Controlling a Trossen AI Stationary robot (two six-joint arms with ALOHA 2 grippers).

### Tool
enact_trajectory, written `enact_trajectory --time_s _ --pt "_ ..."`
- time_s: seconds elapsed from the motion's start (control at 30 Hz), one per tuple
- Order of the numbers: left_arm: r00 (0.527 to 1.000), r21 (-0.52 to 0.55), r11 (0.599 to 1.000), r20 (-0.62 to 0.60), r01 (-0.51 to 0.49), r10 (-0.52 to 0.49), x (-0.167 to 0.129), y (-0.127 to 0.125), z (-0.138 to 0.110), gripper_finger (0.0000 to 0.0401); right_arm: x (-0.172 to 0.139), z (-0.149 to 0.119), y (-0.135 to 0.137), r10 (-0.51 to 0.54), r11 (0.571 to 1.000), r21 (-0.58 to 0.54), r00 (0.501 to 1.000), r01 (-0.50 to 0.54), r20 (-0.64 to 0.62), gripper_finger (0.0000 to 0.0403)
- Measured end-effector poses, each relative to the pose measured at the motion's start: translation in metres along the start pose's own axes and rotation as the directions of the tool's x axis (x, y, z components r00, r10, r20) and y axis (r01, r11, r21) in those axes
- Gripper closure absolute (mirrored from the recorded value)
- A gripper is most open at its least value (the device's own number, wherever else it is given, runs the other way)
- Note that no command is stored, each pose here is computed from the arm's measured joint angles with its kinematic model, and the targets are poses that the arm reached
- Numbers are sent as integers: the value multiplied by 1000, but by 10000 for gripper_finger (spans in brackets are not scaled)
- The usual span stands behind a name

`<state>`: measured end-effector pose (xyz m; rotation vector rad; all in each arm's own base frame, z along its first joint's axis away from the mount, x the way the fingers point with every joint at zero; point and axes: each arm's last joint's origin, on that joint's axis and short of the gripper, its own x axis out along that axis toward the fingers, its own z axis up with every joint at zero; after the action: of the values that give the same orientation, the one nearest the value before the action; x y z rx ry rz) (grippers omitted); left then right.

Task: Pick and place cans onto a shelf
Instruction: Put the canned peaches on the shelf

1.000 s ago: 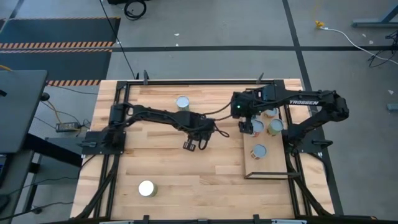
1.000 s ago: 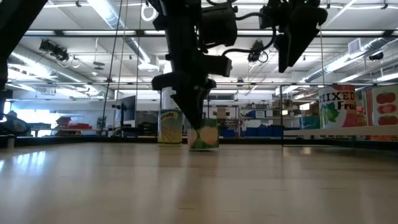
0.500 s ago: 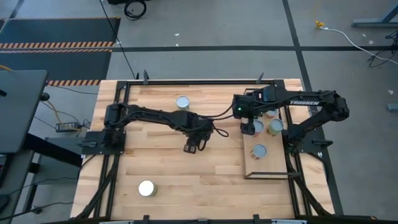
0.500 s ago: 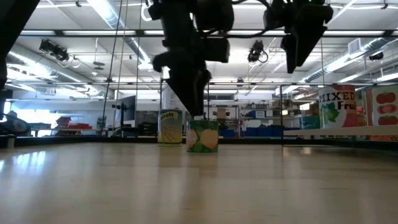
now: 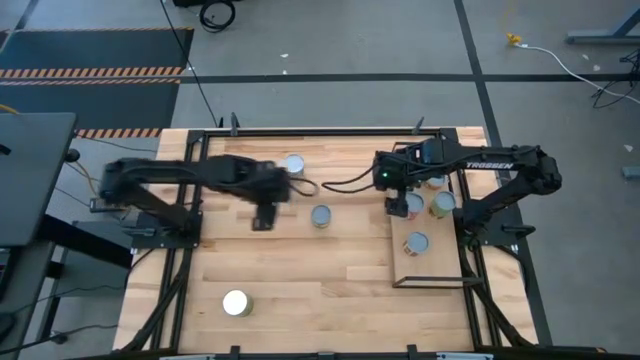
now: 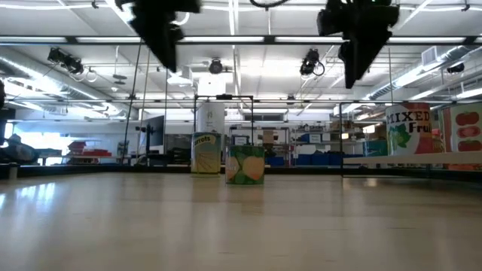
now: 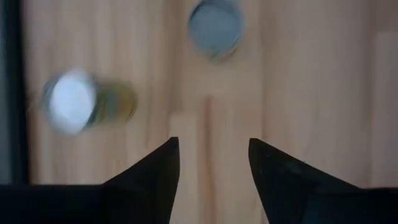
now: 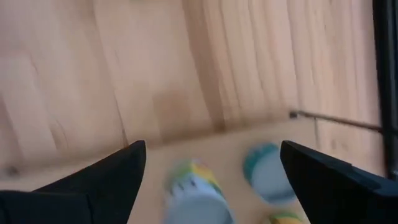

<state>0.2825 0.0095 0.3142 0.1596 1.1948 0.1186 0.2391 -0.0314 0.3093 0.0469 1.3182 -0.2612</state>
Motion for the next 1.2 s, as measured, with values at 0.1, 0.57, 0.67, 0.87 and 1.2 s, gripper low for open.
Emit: enact_trajectory --time_s 0.1,0.57,0.67,0.87,1.2 --pt "999 -100 994 20 -40 42 -14 5 -39 210 -1 11 6 63 993 91 991 -74 117 27" --pt "967 -393 917 251 64 40 -29 0 -131 211 55 86 73 123 990 26 937 -139 326 27" --pt "958 -381 921 286 83 32 -31 0 -130 211 72 103 82 110 993 -3 944 -115 310 27" --pt "947 -407 906 320 119 19 -32 0 -127 211 103 120 87 92 989 -138 962 -58 258 27" --pt "941 -460 861 334 217 -58 -32 -2 -126 211 132 128 78 87 980 -192 969 -43 229 27"
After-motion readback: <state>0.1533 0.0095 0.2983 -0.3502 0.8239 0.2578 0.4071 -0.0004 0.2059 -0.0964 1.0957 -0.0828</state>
